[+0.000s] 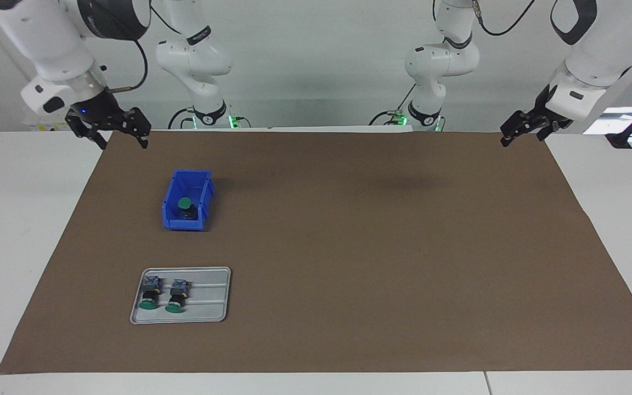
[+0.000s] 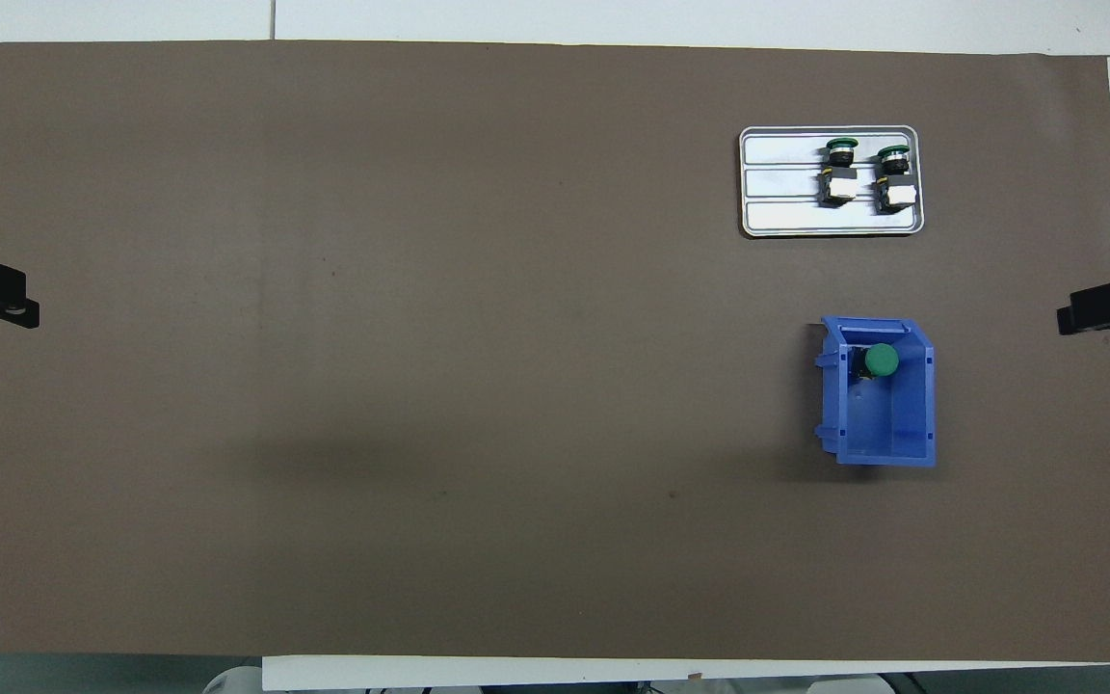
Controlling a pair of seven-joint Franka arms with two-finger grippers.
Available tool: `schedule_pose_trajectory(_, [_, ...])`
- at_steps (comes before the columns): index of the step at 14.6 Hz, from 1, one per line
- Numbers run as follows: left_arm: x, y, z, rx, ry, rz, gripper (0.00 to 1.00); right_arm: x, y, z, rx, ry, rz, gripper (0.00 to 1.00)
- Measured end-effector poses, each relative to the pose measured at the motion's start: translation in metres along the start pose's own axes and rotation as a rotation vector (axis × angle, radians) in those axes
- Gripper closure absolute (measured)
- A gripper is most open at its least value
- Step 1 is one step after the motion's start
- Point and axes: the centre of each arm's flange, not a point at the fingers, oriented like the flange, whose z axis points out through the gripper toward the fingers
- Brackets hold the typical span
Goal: Place and press button with both arms
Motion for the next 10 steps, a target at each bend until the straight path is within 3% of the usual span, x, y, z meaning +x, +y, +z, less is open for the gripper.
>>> schedule_pose_trajectory(3, [0.0, 0.0, 0.0, 0.0, 0.0, 0.0, 0.0, 0.004, 0.001, -0.017, -0.003, -0.01, 0.0, 0.0])
schedule_pose_trajectory(6, [0.0, 0.0, 0.0, 0.0, 0.0, 0.0, 0.0, 0.019, 0.003, -0.013, -0.021, -0.045, -0.002, 0.0])
schedule_pose_trajectory(10, [0.0, 0.0, 0.0, 0.0, 0.0, 0.0, 0.0, 0.035, 0.0, -0.01, -0.021, -0.046, -0.011, 0.0])
